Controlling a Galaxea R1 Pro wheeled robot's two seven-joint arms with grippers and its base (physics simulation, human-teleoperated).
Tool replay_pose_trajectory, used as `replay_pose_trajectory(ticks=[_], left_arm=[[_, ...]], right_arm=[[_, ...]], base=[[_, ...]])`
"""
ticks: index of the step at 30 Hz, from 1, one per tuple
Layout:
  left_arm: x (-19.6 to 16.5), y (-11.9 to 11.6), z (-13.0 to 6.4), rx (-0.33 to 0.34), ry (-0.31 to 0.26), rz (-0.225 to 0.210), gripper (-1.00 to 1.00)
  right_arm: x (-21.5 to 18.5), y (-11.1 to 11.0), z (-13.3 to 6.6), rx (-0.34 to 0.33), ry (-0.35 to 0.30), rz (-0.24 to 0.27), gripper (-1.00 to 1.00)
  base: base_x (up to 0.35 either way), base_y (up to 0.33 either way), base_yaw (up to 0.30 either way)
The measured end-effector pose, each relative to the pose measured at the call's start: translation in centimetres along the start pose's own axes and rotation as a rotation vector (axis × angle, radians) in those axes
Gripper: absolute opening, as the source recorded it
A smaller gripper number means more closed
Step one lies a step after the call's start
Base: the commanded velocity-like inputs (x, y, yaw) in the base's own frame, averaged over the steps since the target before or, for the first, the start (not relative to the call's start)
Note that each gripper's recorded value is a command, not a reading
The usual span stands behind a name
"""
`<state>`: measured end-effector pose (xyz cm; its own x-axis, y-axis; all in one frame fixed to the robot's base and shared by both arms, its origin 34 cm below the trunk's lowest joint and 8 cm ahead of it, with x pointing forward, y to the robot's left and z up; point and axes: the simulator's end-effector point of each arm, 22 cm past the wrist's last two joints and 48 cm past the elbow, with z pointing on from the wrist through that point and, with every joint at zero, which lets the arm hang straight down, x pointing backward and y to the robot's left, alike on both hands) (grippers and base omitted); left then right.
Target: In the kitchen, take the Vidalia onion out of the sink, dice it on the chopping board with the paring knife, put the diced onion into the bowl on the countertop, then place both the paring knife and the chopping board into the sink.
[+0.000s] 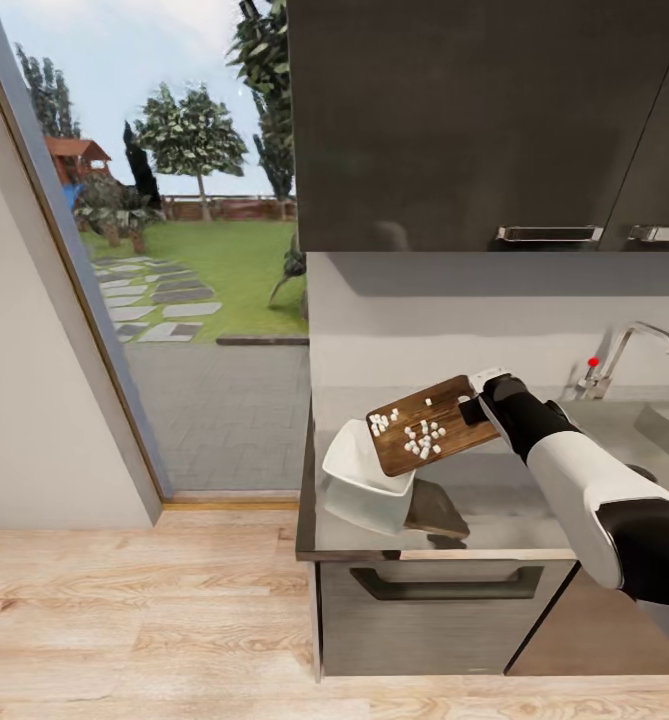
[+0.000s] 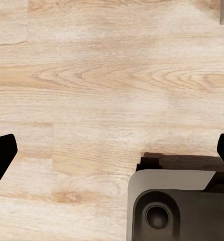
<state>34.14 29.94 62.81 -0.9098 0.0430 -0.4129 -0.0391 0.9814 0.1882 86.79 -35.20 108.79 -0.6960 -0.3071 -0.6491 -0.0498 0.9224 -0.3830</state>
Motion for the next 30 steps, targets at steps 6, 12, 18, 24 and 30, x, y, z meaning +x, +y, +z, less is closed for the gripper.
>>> replay_pose_trajectory(ticks=[6,12,18,24,30], left_arm=[[0.0,0.01,0.0,0.0,0.0,0.0,1.0],[0.0,-0.02,0.0,0.0,0.0,0.0,1.0],[0.0,0.01,0.0,0.0,0.0,0.0,1.0],[0.0,0.01,-0.02,0.0,-0.001,0.0,1.0],[-0.01,0.02,-0.02,0.0,-0.001,0.0,1.0]], right_arm=[[-0.11,-0.15,-0.04,0.018,-0.001,-0.005,-1.0],[-0.1,-0.29,-0.04,0.024,-0.001,-0.005,-1.0],[-0.3,-0.02,-0.11,0.042,-0.004,-0.066,-1.0],[-0.89,0.03,-0.4,0.057,-0.016,-0.103,-1.0],[-0.62,0.2,-0.3,0.051,-0.009,-0.1,-1.0]], base=[[0.0,0.0,0.0],[0.0,0.0,0.0],[0.0,0.0,0.0],[0.0,0.0,0.0],[0.0,0.071,0.0]])
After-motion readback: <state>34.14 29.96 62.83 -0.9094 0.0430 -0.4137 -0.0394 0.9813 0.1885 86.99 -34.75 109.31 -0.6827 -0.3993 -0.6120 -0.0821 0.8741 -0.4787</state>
